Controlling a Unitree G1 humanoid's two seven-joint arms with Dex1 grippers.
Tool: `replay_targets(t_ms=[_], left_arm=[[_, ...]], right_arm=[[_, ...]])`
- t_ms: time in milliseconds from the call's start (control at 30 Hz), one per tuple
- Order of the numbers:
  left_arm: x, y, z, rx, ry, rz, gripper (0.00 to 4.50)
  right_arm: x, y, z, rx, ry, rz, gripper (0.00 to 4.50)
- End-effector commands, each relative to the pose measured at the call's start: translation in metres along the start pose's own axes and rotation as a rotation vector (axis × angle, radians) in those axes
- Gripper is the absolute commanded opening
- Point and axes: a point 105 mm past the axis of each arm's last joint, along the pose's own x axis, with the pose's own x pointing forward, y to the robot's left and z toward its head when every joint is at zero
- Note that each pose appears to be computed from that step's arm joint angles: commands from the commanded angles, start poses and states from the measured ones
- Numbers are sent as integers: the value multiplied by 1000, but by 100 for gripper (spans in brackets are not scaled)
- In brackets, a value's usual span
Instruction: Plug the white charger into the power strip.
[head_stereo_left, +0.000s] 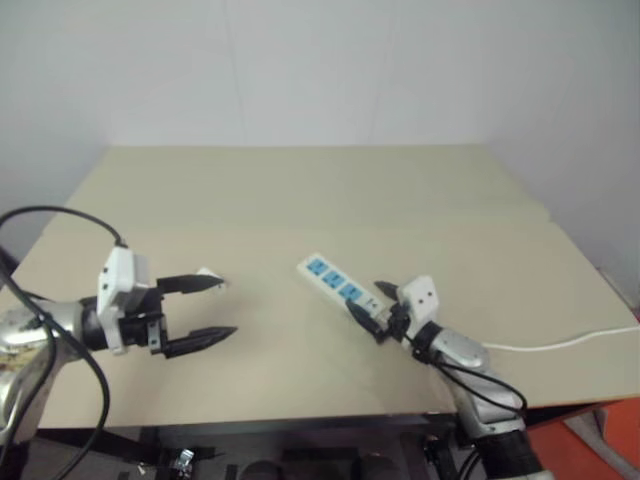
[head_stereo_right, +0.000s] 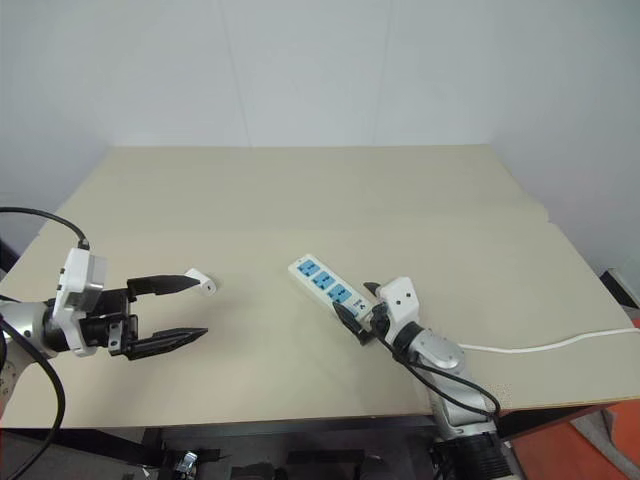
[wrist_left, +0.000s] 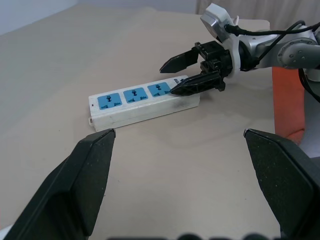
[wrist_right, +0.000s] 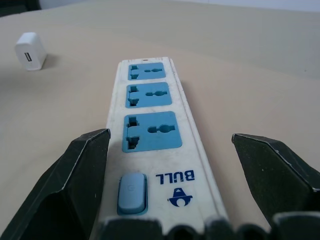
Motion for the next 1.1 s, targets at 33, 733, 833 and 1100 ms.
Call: replay_targets(t_ms=[33, 733, 833, 1100], left_arm=[[-2, -3, 8, 38, -6, -5, 450], [-2, -2, 8, 44, -2, -9, 450], [-3, -1, 9, 46, -1, -7, 450], [-4, -1, 9, 49, 2, -4, 450]], right_arm=[[-2, 5, 7, 17, -31, 33, 448], [3, 8, -20, 66, 3, 41, 448], [3, 8, -23, 75, -2, 49, 448], [1, 12, -26, 76, 12, 113, 344]])
